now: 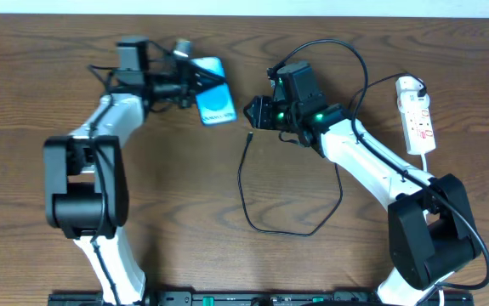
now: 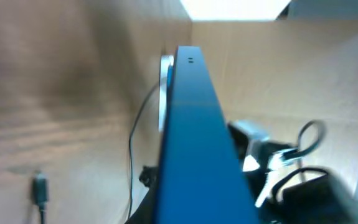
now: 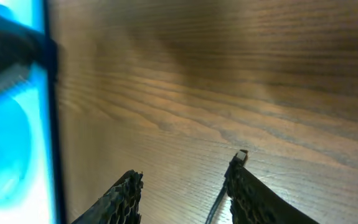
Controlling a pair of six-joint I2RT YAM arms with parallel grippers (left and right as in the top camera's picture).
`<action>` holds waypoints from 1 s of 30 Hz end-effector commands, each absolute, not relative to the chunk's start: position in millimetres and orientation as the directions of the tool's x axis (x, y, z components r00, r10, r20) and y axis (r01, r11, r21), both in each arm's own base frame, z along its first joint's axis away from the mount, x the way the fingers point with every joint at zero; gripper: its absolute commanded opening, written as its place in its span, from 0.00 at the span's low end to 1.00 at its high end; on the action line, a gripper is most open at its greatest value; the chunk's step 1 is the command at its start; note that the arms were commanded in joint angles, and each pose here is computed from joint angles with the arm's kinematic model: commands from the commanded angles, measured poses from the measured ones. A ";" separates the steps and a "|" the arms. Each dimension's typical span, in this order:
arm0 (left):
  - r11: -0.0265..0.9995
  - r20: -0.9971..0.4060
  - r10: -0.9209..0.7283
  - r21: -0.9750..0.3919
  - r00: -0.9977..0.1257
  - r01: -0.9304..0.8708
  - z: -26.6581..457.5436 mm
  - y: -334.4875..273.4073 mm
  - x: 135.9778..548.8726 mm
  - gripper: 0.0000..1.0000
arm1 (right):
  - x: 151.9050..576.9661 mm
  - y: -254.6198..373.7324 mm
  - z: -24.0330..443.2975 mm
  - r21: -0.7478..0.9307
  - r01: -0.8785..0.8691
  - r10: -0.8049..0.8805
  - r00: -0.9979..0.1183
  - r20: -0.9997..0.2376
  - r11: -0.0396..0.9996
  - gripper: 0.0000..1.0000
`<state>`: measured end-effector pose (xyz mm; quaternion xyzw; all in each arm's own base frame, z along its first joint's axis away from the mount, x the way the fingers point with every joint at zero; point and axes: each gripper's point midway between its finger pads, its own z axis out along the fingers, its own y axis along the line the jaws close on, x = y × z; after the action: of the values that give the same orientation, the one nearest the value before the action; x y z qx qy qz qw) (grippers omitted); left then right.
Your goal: Plug charger to phone and switch on socket
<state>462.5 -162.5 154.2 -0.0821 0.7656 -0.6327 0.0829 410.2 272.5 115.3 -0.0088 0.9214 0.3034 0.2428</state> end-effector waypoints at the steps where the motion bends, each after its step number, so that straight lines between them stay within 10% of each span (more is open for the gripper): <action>1: 0.131 0.032 -0.323 -0.988 -0.946 -0.078 173.0 -125.7 479.6 0.07 | 415.8 276.9 116.1 0.601 -0.089 0.203 -0.893 -0.401 0.794 0.43; 30: 0.099 -0.016 -0.530 -0.994 -0.848 -0.044 193.9 -31.3 509.6 0.07 | 392.8 286.2 24.8 0.603 0.172 0.237 -0.971 -0.029 0.779 0.20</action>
<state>510.1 -33.1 183.8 -0.2108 0.7177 -0.6387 0.1805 389.3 288.1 31.6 0.0859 0.9424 0.3171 0.0627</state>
